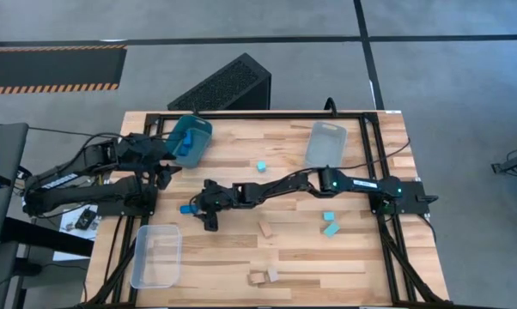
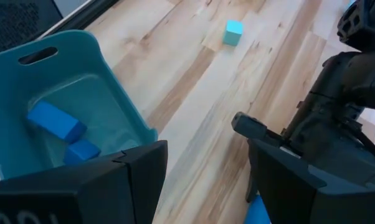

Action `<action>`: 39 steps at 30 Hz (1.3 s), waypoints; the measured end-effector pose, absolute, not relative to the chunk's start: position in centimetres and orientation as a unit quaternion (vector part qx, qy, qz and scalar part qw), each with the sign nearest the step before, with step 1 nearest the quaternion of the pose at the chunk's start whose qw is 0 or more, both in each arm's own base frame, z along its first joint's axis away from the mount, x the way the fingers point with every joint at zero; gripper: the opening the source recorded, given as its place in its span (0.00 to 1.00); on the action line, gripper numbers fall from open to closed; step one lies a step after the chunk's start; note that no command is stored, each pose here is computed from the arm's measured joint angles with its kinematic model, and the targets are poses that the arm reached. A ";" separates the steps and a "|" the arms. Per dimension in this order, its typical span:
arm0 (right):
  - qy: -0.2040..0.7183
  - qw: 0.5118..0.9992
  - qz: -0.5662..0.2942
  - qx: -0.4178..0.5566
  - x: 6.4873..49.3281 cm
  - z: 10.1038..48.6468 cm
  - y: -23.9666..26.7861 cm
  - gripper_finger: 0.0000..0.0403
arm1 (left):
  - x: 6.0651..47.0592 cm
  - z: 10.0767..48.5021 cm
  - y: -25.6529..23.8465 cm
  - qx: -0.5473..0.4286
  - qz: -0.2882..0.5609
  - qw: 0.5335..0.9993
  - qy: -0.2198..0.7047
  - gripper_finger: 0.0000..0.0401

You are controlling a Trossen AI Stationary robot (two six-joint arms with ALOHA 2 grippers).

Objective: Sort & place blocks by color
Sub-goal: Put the blue block into the blue bin

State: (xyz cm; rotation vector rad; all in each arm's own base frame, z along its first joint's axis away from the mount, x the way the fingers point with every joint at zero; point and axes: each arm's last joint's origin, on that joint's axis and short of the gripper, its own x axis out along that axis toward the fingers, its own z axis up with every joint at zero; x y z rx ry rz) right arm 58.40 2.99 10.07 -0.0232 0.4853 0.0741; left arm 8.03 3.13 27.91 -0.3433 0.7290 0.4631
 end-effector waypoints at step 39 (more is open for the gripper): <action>0.313 0.949 0.032 0.019 55.5 19.1 -2.0 0.35 | 8.6 27.8 3.1 -0.189 0.190 0.895 0.356 0.53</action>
